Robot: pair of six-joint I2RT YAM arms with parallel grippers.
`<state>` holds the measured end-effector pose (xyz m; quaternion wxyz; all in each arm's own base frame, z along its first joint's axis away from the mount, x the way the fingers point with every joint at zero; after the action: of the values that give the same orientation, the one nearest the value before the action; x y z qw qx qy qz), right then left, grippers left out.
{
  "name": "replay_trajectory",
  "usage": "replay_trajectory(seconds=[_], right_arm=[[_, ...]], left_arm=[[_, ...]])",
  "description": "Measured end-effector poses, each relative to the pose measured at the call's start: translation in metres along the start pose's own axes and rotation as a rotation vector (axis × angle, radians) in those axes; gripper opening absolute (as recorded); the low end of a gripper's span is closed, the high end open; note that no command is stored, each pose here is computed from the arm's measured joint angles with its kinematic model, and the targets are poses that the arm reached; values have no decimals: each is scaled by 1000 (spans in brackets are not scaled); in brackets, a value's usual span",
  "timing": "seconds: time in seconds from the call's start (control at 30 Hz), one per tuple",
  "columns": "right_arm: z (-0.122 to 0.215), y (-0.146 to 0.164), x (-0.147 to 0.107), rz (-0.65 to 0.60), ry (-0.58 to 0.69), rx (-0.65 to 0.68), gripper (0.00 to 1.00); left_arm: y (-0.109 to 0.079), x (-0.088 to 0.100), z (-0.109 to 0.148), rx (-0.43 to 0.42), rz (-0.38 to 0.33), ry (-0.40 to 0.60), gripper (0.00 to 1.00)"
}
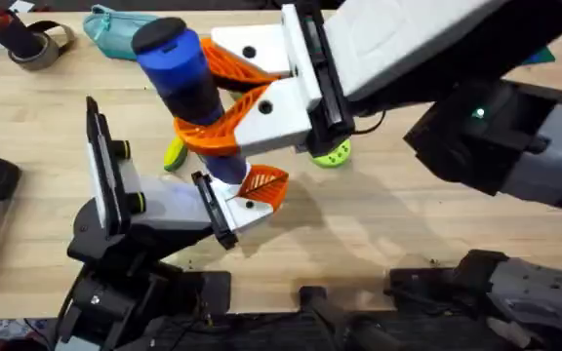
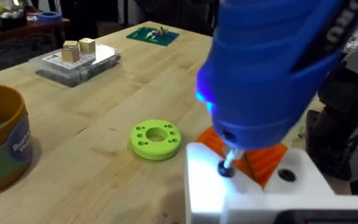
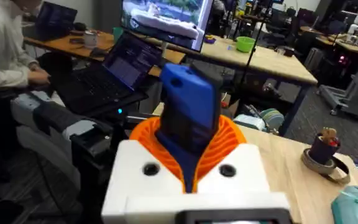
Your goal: Pick up the gripper from the table and insert it into the empty holder that is missing its gripper. Then pick up a screw, insert it into the mounting hole, and use the screwdriver to tighten it. Finally, clean up the table by picking up the vegetable and placing it into the bucket.
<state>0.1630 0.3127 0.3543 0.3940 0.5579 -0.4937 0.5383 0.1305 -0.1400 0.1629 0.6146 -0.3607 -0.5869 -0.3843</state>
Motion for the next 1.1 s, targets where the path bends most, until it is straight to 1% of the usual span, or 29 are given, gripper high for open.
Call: replay_trajectory(seconds=[1.1], right_arm=[[2,-2,-3,4,7,-9,46]], left_arm=[[0,0,0,0,0,0,16]])
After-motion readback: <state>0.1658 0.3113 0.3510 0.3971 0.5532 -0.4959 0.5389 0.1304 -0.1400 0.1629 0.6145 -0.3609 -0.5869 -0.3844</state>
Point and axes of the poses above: each hand's point on the last joint's axis, 136 mm out from that joint toward the fingers, its own z axis back along the fingers, its own y axis along the line the jaws close on, x = y × z, the point moved 4 cm from there along z, back along the fingers, and after that the axes turned 7 degrees about -z, right-handed, at the moved point
